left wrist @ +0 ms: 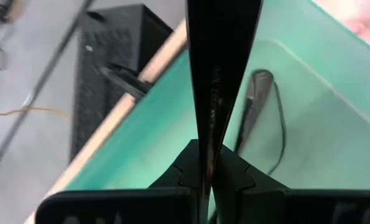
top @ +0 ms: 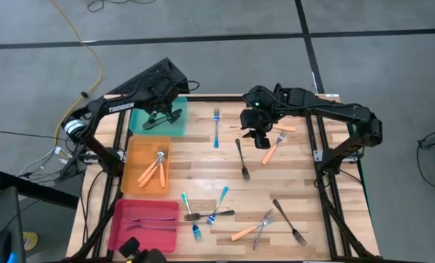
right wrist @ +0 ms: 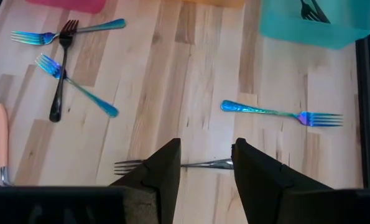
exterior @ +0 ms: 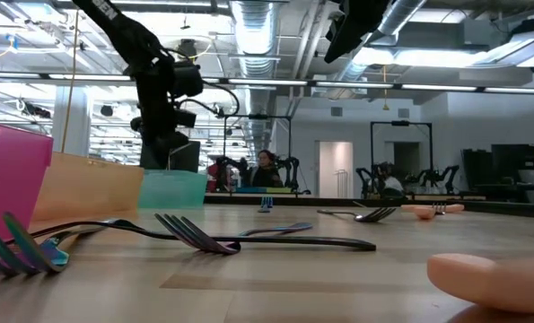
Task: Sort silverware by color (type)
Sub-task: Put the black fork into the blue bin
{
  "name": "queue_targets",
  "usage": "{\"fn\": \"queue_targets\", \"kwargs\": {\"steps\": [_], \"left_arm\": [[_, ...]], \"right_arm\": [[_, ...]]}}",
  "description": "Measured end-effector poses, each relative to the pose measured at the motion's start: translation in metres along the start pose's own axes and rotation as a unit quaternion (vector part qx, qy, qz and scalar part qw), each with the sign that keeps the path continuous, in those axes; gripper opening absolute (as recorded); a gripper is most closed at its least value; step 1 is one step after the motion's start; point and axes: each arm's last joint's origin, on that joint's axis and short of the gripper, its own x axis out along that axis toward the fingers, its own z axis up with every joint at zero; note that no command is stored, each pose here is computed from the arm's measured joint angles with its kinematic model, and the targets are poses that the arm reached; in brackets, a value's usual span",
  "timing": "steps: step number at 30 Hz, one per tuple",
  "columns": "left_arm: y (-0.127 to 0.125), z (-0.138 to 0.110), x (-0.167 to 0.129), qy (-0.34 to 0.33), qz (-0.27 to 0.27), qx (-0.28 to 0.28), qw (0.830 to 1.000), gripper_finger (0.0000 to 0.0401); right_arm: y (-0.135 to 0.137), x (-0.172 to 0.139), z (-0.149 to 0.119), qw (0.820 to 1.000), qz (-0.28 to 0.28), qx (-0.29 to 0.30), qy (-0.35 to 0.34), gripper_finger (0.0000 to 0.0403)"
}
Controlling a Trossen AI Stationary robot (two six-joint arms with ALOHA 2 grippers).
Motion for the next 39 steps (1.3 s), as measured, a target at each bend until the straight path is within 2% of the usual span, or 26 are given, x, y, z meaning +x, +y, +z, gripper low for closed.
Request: {"fn": "queue_targets", "kwargs": {"steps": [12, 21, 27, 30, 34, 39], "left_arm": [[0.017, -0.006, 0.006, 0.023, 0.006, 0.048, 0.999, 0.0], [0.015, -0.005, 0.006, 0.019, -0.011, 0.081, 0.996, 0.0], [0.013, -0.012, 0.006, 0.048, -0.038, 0.113, 0.992, 0.0], [0.011, -0.013, 0.01, 0.062, -0.031, 0.118, 0.991, 0.0], [0.006, -0.012, 0.02, 0.068, -0.057, 0.112, 0.99, 0.0], [-0.001, -0.013, 0.031, 0.088, -0.062, 0.128, 0.986, 0.0]], "right_arm": [[0.0, 0.0, 0.0, 1.0, 0.001, 0.0, 0.0, 0.0164], [0.0, 0.0, 0.0, 1.0, 0.001, -0.001, -0.001, 0.0164], [0.0, 0.0, 0.0, 1.0, 0.001, -0.001, -0.001, 0.0164], [0.0, 0.0, 0.0, 1.0, 0.001, -0.001, -0.001, 0.0164], [0.0, 0.0, 0.0, 1.0, 0.002, -0.001, -0.001, 0.0164], [0.0, 0.0, 0.0, 1.0, 0.002, -0.001, 0.0, 0.0164]]}}
